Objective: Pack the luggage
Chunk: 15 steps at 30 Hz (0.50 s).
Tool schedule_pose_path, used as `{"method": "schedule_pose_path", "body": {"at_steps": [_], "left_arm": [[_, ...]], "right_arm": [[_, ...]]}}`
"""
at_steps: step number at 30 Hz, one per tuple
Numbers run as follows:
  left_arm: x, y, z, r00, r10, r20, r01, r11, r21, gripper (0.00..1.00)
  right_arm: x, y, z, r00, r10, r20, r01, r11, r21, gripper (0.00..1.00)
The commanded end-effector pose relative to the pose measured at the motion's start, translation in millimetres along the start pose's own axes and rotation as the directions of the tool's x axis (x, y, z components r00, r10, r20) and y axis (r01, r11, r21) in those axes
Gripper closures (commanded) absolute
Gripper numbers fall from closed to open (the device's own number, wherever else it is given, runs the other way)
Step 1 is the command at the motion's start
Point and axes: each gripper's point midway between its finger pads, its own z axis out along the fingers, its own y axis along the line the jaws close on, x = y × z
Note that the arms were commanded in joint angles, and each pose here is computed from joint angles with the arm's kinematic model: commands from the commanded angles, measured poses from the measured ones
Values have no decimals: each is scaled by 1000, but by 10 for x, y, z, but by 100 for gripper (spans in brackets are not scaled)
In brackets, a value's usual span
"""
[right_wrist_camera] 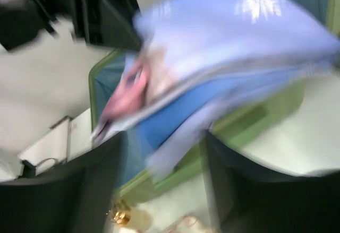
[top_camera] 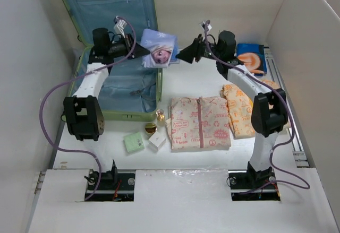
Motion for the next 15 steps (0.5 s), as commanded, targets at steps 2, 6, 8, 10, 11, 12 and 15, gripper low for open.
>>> {"method": "schedule_pose_path", "body": {"at_steps": [2,6,8,10,11,12,15], "left_arm": [[483,781,-614,957,61,-283,-150,940,-305,100],[909,1437,-858,916,-76,-393,-70,936,-345,100],[1124,1707,-920,888,-126,-442,-38,938,-344,100],[1178,1845,-964,877,-117,-466,-57,938,-341,100],[1103,1850,-969,875,-98,-474,-79,937,-340,100],[1073,1834,-924,874,-87,-477,-88,939,-332,100],[666,1693,-846,900,4,-435,-162,932,-326,100]], "right_arm": [[311,-140,36,999,32,-34,-32,999,-12,0],[509,-387,-97,995,90,-52,-87,995,48,0],[563,-438,-159,994,97,-53,-93,993,72,0],[539,-443,-231,995,80,-59,-75,993,93,0],[512,-485,-277,996,72,-57,-65,991,116,0],[506,-466,-312,996,53,-72,-44,991,130,0],[502,-531,-388,996,32,-86,-16,984,175,0]]}}
